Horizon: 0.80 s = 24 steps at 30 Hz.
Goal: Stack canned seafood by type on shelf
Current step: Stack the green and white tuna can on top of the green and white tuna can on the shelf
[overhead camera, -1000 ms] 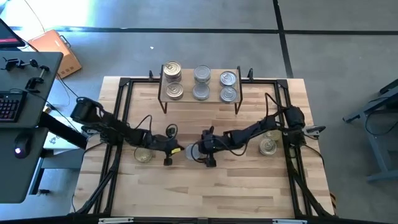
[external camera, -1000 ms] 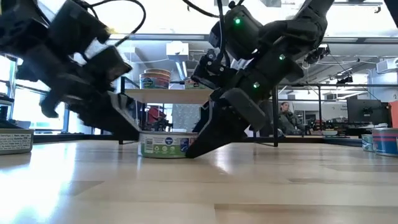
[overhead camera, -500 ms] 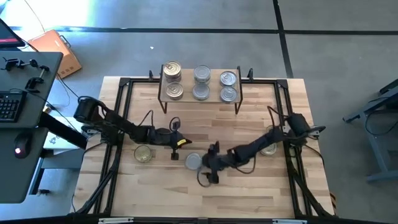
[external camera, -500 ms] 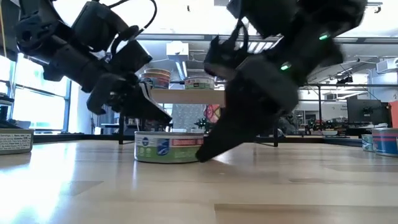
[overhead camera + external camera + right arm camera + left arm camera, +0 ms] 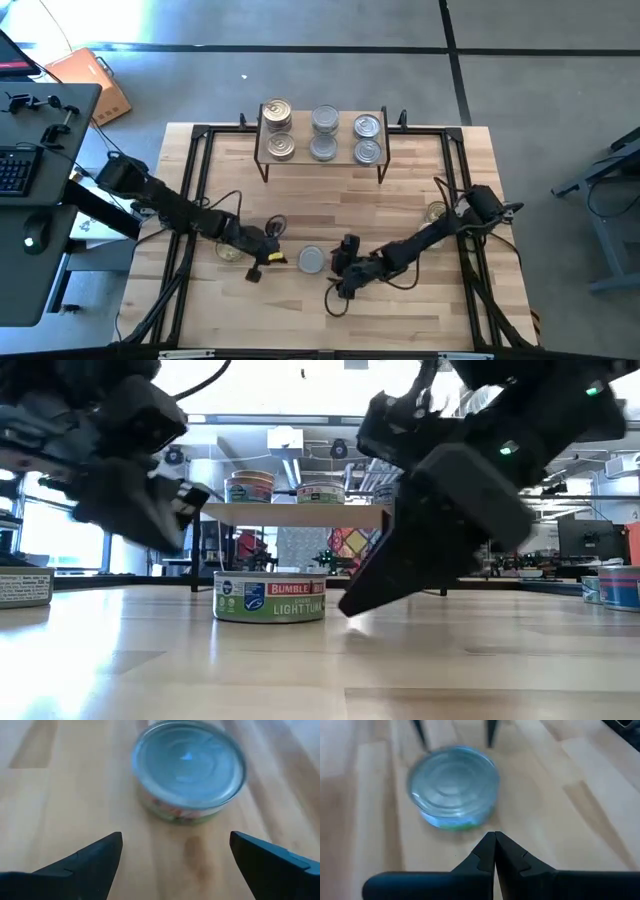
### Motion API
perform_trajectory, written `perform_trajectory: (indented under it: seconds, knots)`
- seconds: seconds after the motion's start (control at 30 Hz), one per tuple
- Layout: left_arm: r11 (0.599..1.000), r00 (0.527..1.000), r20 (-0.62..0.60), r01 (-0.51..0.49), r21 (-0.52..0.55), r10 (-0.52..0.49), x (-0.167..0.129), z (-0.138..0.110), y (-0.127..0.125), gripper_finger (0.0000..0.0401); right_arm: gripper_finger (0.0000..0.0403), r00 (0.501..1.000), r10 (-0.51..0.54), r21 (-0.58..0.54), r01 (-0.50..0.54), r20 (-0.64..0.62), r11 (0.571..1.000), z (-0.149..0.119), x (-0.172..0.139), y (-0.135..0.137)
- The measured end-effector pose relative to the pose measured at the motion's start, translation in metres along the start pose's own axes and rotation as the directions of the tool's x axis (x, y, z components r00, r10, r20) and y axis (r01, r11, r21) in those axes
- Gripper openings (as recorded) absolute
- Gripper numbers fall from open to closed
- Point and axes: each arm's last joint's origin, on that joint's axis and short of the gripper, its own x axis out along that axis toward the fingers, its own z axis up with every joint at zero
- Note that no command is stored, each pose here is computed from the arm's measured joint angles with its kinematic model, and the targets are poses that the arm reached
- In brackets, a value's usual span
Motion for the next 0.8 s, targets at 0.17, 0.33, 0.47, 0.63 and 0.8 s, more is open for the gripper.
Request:
perform_trajectory:
  seconds: [0.17,0.33,0.47,0.63,0.8]
  knots:
    - [1.0,1.0,-0.004,0.001,-0.015,-0.001,0.015,-0.008,-0.006,0.0,0.0361,0.999,-0.035,-0.022,0.035,0.01,0.999,0.008,0.009,-0.02]
    - [0.995,0.994,0.061,-0.091,-0.029,0.093,0.032,-0.01,0.004,0.0,0.0361,0.999,0.048,-0.043,-0.048,-0.011,0.998,0.012,0.019,-0.033]
    - [0.992,0.986,0.116,-0.117,-0.049,0.122,0.04,-0.011,0.014,0.0,0.0361,0.996,0.086,-0.024,-0.087,-0.031,0.996,0.011,0.021,-0.036]
    - [0.988,0.976,0.156,-0.146,-0.055,0.153,0.042,-0.01,0.028,0.0,0.0362,0.999,0.043,0.055,-0.042,-0.032,0.998,0.007,0.017,-0.029]
    - [0.978,0.96,0.185,-0.202,-0.05,0.208,0.036,-0.005,0.04,0.0,0.0362,0.999,-0.043,0.186,0.045,-0.016,0.982,0.0,0.01,-0.014]
